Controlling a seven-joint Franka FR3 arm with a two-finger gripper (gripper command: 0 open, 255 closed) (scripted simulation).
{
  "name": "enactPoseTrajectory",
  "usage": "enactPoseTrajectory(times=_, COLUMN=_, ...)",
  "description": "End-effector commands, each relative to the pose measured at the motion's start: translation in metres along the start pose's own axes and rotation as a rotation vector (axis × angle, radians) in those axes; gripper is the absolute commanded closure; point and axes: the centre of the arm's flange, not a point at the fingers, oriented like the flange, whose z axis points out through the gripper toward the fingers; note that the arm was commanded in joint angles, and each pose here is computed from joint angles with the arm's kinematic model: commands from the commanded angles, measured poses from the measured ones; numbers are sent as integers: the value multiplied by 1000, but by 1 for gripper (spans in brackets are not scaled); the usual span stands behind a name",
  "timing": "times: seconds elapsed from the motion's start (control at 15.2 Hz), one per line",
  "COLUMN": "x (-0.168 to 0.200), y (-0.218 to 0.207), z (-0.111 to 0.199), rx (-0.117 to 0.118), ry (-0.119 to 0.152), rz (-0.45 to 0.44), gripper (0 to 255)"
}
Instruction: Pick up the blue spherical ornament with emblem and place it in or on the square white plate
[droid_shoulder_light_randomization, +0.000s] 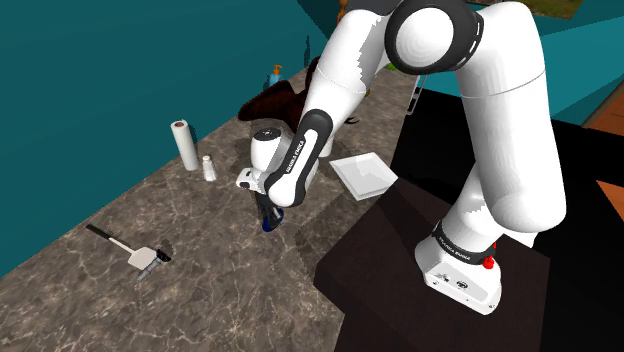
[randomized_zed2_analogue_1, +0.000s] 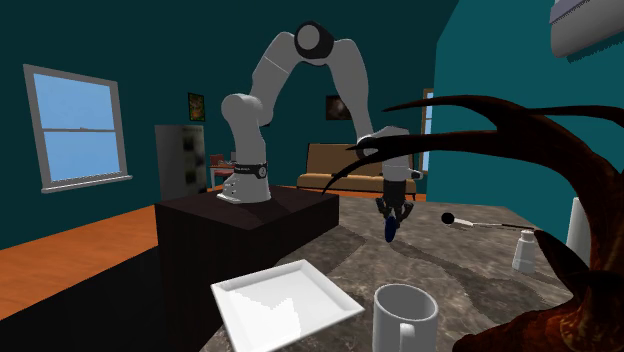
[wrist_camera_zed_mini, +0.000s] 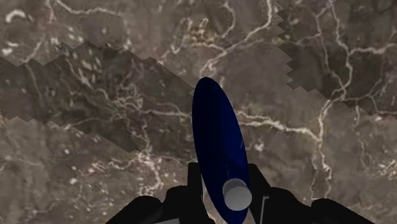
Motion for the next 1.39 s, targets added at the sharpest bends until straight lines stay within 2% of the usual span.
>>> enactPoseTrajectory(times=0.0, x=0, y=0, z=0, rx=0, ry=0, rz=0, gripper=255)
enactPoseTrajectory(times=0.46, x=0, y=0, z=0, rx=0, ry=0, rz=0, gripper=255)
enactPoseTrajectory(times=1.32, x=2, y=-1, z=-69, rx=0, ry=0, rz=0, gripper=255)
